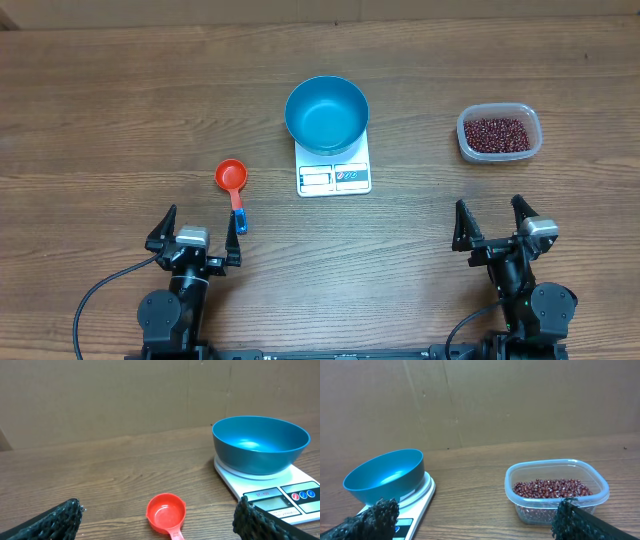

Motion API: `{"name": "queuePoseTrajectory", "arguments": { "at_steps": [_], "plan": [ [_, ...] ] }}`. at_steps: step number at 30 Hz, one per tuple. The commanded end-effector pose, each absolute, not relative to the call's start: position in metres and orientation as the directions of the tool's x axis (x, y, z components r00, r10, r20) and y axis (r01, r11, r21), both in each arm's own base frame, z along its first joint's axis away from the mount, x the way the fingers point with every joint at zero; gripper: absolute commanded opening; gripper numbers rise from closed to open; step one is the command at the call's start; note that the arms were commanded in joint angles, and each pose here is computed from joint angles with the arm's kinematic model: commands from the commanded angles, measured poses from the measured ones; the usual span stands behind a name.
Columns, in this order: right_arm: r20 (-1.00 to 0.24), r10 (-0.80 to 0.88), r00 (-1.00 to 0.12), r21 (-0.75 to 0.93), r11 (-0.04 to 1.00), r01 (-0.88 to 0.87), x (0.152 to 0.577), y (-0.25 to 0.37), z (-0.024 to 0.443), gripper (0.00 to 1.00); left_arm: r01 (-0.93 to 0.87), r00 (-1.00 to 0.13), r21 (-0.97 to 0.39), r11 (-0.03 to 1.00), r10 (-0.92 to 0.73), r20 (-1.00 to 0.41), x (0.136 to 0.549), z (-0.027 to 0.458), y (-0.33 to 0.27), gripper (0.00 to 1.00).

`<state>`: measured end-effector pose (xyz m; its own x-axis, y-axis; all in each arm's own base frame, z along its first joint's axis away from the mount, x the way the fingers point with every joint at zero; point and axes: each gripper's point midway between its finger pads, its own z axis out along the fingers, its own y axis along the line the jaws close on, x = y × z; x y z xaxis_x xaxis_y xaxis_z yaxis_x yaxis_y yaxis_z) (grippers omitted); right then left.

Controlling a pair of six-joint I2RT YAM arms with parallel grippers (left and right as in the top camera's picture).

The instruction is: Scoop item into bowl and weigh 150g on scale

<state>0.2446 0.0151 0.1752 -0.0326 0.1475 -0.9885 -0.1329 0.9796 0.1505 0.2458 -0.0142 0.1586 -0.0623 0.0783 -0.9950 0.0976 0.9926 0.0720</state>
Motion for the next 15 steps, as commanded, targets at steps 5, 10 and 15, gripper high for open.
{"name": "queuePoseTrajectory", "arguments": {
  "at_steps": [5,10,15],
  "plan": [
    [-0.989,0.146,-0.024,0.148,0.981,-0.124,0.2447,0.0133,0.1742,1.00,0.075,-0.063,0.068,0.995,0.072,-0.995,0.2459,0.1580,-0.0099,1.00],
    [-0.989,0.146,-0.023,0.148,0.981,-0.124,0.2447,0.0133,0.1742,1.00,0.076,-0.063,0.068,0.995,0.072,-0.995,0.2459,0.1580,-0.0100,1.00],
    [-0.989,0.146,-0.024,0.148,0.981,-0.124,0.2447,0.0133,0.1742,1.00,0.075,-0.063,0.068,0.995,0.072,-0.995,0.2459,0.1580,-0.0099,1.00]
  ]
}}
